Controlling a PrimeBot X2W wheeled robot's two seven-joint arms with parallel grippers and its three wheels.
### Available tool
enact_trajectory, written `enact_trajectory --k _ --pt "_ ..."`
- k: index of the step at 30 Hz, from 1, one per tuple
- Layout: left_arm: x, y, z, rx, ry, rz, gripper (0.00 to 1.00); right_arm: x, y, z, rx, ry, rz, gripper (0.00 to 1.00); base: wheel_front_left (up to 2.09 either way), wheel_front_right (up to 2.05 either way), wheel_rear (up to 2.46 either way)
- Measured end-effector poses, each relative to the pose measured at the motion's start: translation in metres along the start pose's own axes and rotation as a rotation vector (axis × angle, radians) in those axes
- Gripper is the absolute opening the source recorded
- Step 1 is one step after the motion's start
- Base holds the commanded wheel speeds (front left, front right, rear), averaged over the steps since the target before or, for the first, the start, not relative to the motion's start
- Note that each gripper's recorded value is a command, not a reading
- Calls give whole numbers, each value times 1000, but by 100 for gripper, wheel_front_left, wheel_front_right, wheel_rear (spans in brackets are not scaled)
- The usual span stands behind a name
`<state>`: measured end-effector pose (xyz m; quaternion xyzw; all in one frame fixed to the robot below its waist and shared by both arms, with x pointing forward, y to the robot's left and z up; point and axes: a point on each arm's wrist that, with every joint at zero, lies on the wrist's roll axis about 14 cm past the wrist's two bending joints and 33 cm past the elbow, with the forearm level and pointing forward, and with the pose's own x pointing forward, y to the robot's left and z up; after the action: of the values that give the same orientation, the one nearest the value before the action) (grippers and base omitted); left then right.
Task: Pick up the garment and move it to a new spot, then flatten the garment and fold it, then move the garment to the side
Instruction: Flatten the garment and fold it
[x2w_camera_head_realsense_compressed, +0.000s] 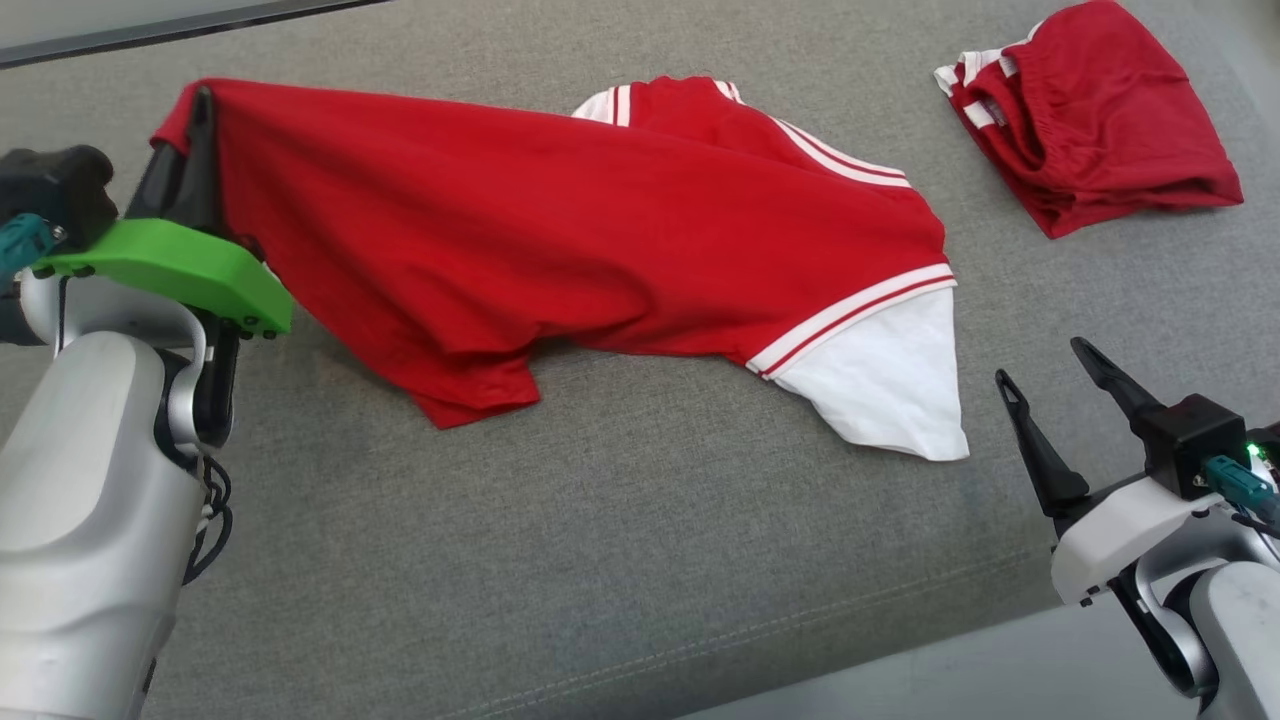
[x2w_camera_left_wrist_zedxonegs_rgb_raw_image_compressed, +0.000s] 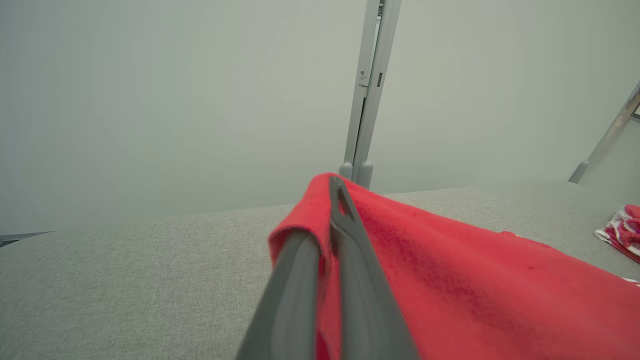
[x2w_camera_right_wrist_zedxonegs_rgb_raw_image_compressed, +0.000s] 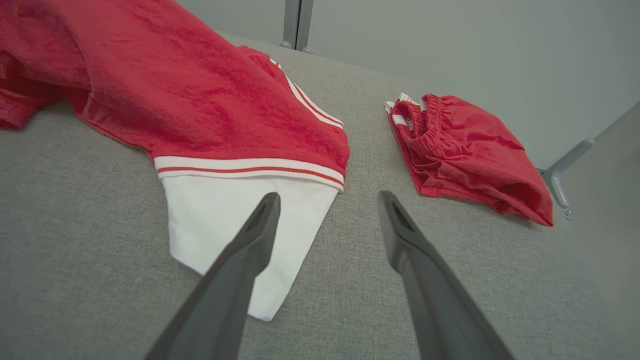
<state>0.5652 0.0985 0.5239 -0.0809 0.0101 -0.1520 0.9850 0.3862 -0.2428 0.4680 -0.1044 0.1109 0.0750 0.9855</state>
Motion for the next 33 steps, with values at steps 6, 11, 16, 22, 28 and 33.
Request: enact_trajectory --k 6,11,16,22,28,33 --pt "15 -5 -49 -77 56 74 100 2 -5 -14 17 34 -25 100 0 0 0" --pt "7 9 -72 -87 108 129 100 5 -12 -17 14 41 -44 100 0 0 0" --pt "-25 24 -91 -126 149 210 100 10 -3 -17 21 36 -21 100 0 0 0" --pt "-61 5 -108 -197 183 196 100 22 14 -6 18 5 32 100 0 0 0" --pt "-85 -61 -125 -329 272 56 100 25 26 5 17 -27 65 100 0 0 0" --pt "-91 -105 -134 -335 338 -47 100 19 21 5 20 -29 48 100 0 0 0"
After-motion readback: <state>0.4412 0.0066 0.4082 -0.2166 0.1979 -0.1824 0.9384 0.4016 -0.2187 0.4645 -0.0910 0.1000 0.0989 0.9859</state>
